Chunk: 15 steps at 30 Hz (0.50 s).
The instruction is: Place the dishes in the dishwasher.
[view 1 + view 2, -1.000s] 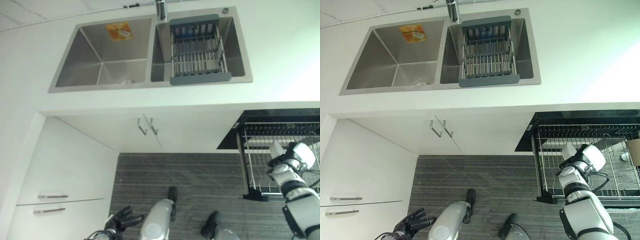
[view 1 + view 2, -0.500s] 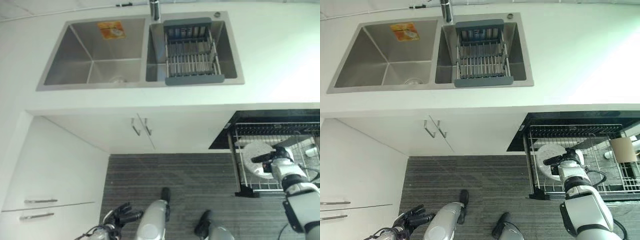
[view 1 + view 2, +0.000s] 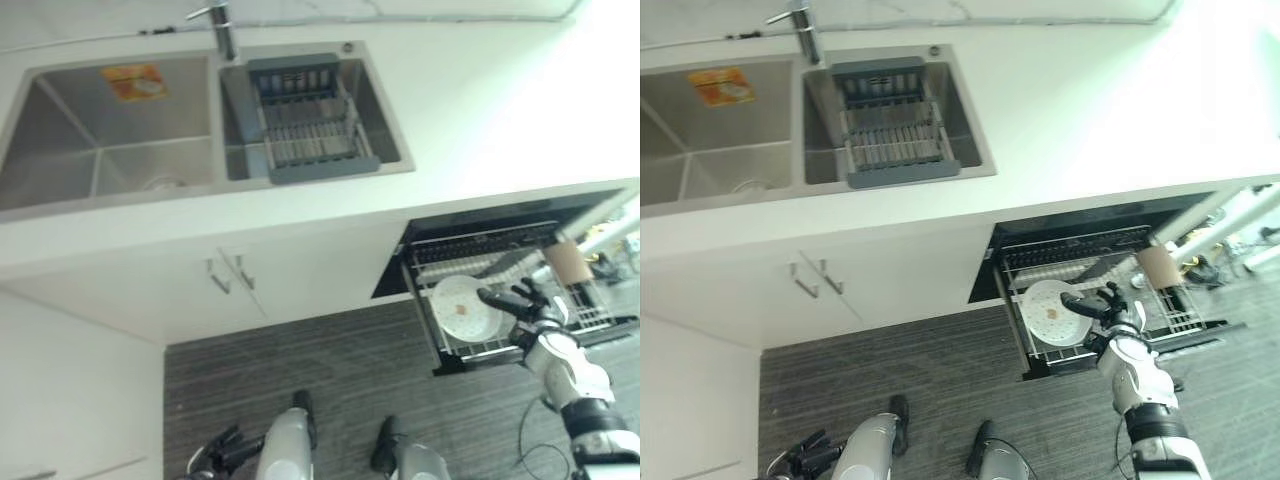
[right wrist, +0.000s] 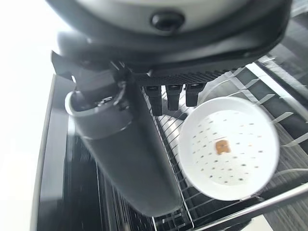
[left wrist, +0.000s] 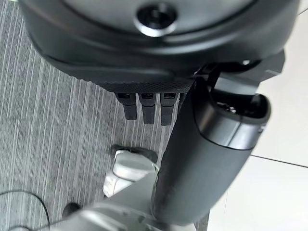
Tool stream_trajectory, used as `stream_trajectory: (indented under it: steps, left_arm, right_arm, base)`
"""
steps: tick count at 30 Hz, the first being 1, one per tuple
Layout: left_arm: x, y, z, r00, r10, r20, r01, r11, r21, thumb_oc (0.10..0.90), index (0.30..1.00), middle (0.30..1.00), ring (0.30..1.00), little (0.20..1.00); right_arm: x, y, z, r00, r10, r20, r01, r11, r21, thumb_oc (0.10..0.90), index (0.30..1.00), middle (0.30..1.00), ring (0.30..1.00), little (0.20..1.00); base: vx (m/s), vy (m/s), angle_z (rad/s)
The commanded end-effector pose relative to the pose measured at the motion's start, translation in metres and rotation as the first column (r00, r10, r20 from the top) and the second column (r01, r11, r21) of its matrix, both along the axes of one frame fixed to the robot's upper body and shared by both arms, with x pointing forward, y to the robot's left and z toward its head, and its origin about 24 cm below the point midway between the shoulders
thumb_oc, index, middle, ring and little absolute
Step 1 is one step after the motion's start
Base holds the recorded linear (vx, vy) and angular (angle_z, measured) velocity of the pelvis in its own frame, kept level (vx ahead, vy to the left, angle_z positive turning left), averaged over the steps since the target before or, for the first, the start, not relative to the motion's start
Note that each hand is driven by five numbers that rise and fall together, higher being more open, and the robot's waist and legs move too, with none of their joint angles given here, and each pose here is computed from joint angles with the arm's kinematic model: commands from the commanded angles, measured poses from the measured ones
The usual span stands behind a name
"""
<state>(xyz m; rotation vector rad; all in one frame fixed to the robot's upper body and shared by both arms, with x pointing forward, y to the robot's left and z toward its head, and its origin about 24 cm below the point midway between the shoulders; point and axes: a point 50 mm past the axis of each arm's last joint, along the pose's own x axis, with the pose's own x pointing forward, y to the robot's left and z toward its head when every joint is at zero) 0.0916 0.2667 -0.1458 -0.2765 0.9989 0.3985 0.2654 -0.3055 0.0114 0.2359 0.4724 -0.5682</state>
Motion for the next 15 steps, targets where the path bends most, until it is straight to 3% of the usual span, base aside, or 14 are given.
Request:
stream_trajectory:
  steps: [1, 9, 15]
  left_arm:
    - [-0.017, -0.003, -0.004, 1.0, -0.001, -0.017, 0.001, 1.0, -0.01, 0.8, 0.9, 0.9, 0.9, 0.9]
    - [-0.017, -0.007, -0.005, 0.999, -0.007, -0.032, 0.007, 1.0, -0.005, 0.8, 0.9, 0.9, 0.9, 0.9]
    - [-0.023, -0.013, -0.009, 0.998, 0.018, -0.061, -0.018, 1.0, -0.007, 0.8, 0.9, 0.9, 0.9, 0.9]
  right_arm:
    - [0.003, -0.037, 0.04, 0.976, -0.159, 0.149, 0.163, 0.987, -0.012, 0.8, 0.9, 0.9, 0.9, 0.9]
    - [-0.021, -0.056, 0.065, 0.852, -0.401, 0.336, 0.388, 0.915, 0.108, 0.8, 0.9, 0.9, 0.9, 0.9]
    - [-0.029, -0.053, 0.075, 0.777, -0.444, 0.446, 0.412, 0.894, 0.173, 0.8, 0.9, 0.9, 0.9, 0.9]
  base:
    - [0.03, -0.008, -0.27]
    - [0.03, -0.013, -0.2]
    - [0.04, 0.011, -0.27]
